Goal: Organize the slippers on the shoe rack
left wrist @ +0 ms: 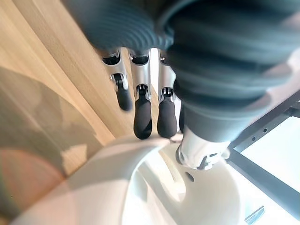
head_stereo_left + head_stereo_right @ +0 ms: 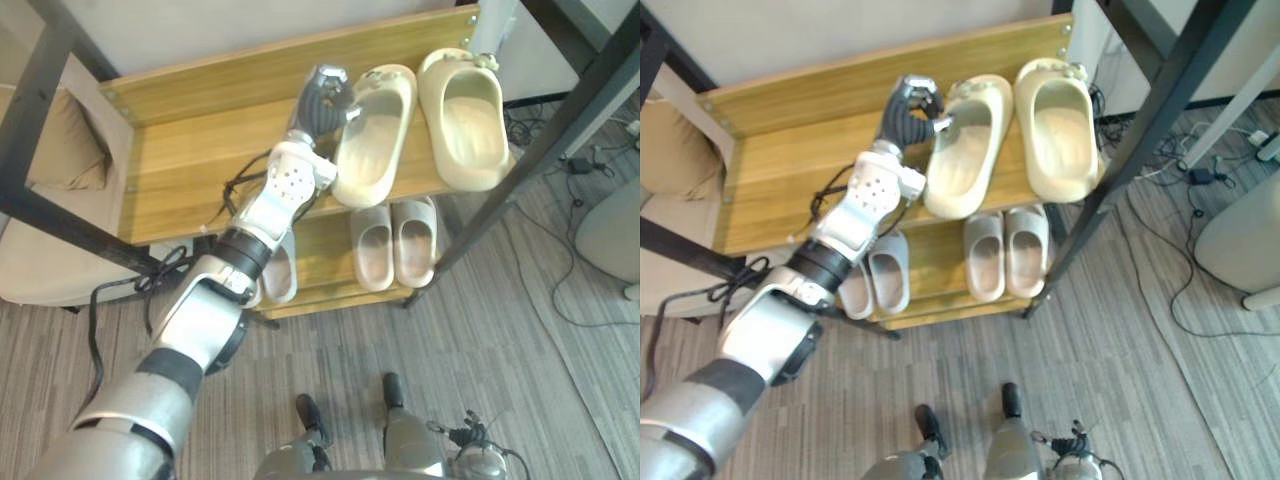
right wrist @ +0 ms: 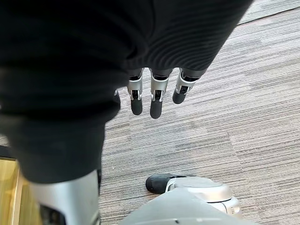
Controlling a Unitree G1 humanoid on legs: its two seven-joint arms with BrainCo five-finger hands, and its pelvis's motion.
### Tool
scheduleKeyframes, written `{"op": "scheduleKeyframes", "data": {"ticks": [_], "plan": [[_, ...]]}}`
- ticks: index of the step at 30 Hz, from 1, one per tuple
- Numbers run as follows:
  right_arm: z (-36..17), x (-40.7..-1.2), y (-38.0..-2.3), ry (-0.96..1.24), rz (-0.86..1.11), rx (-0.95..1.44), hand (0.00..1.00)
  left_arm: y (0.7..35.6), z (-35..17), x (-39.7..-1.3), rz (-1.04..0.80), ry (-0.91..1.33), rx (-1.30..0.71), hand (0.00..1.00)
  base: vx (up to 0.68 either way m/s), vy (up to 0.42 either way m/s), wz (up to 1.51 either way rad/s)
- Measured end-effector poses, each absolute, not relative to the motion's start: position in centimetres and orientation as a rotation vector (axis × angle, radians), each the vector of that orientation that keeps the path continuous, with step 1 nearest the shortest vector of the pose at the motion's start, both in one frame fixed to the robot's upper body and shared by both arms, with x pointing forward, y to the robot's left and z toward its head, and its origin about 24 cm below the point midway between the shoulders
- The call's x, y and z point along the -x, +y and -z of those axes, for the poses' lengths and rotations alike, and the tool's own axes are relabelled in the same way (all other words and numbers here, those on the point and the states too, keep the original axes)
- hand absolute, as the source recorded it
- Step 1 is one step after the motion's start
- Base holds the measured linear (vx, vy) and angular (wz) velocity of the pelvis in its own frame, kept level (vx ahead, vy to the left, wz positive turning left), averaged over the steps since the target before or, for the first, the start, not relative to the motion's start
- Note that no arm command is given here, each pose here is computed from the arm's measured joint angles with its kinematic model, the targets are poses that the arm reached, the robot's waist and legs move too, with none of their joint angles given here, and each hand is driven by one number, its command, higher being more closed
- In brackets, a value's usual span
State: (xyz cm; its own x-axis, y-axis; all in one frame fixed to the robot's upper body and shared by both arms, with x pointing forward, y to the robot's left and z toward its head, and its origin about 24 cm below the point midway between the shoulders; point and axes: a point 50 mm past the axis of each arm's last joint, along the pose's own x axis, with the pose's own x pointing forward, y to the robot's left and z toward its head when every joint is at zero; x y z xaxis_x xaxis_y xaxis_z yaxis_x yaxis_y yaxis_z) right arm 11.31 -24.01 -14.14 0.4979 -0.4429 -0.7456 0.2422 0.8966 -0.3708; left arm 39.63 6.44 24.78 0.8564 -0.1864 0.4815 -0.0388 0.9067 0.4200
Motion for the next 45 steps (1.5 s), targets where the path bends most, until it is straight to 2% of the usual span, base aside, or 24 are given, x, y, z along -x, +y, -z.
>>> {"op": "scheduleKeyframes", "data": {"ticks": [8, 16, 28, 33, 45], "plan": [[14.2, -11.3, -24.0, 0.968, 0.413, 0.234, 0.00, 6.4, -25.0, -39.5, 0.082, -0.540, -0.385, 0.00, 0.00, 0.000, 0.00], [14.3, -11.2, -23.8, 0.977, 0.395, 0.244, 0.00, 6.2, -24.9, -38.0, 0.115, -0.589, -0.226, 0.00, 0.01, -0.002, 0.11], [14.4, -11.1, -23.7, 0.992, 0.370, 0.269, 0.00, 8.4, -18.3, -36.1, 0.114, -0.432, -0.026, 0.00, 0.01, 0.000, 0.11], [14.4, -11.1, -23.5, 0.995, 0.355, 0.278, 0.00, 8.5, -17.3, -35.7, 0.137, -0.400, 0.005, 0.00, 0.02, -0.002, 0.07], [14.6, -11.1, -23.3, 1.006, 0.343, 0.281, 0.00, 4.4, -16.2, -34.2, 0.314, -0.391, -0.019, 0.00, 0.00, 0.000, 0.01]]}}
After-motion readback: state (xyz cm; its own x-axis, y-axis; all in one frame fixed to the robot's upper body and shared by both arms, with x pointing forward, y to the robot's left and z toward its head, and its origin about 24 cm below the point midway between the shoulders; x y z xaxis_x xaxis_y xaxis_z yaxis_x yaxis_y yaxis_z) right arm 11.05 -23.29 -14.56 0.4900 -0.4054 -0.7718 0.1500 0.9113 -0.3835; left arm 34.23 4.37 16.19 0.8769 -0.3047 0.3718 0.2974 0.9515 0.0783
